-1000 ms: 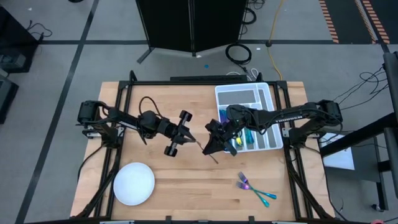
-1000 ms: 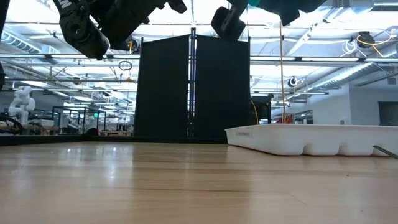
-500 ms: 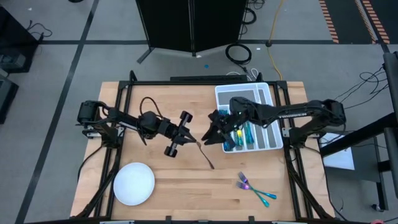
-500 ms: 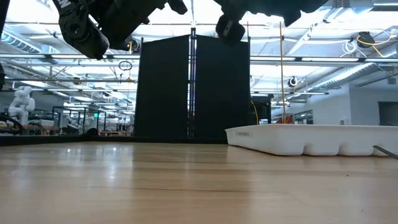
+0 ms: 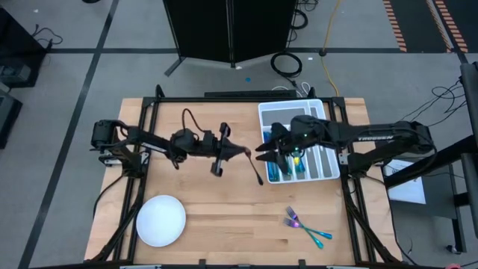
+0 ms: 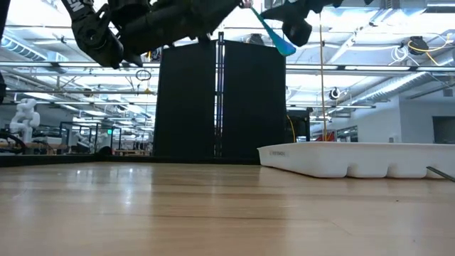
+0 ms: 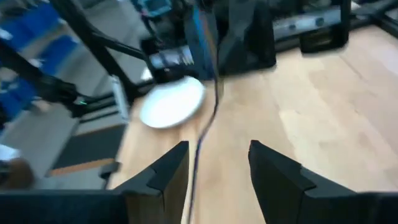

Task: Sort silverware
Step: Put the blue fork into the utensil organizer

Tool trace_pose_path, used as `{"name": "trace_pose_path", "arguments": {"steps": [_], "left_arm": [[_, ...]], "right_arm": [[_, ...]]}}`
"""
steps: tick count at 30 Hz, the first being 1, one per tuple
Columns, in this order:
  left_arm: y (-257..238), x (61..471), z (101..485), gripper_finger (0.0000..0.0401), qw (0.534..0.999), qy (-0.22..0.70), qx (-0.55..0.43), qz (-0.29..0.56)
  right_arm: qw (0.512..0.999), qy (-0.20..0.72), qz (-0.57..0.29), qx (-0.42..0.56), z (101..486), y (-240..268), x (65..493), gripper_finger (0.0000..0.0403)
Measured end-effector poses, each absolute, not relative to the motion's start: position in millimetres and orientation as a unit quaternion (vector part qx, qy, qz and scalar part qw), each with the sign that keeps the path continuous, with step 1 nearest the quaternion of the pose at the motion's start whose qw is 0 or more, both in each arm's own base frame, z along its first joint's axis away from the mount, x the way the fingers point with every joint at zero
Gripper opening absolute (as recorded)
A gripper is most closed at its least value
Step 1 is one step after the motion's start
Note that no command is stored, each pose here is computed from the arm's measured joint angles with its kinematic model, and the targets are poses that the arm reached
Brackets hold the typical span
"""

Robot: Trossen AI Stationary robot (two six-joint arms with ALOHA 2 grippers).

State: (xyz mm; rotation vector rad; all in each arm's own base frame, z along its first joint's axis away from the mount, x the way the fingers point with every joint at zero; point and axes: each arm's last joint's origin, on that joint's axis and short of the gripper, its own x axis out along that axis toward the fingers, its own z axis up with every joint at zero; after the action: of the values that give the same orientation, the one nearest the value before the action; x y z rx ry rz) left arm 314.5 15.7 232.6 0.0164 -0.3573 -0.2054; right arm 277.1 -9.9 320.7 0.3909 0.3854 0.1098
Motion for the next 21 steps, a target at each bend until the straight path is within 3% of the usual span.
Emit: {"name": "trace_pose_path", "arguments": {"steps": [11,21], "left_arm": [[26.4,314.8,230.2,0.0,0.982,-0.16,-0.045,-0.084],[23.6,315.4,229.3,0.0,0.983,-0.155,-0.047,-0.089]], "right_arm": [[0.962,0.222,-0.048,0.15,308.6,8.2,278.5,0.0155],[0.964,0.229,-0.065,0.12,292.4,35.9,274.2,0.0155]]}}
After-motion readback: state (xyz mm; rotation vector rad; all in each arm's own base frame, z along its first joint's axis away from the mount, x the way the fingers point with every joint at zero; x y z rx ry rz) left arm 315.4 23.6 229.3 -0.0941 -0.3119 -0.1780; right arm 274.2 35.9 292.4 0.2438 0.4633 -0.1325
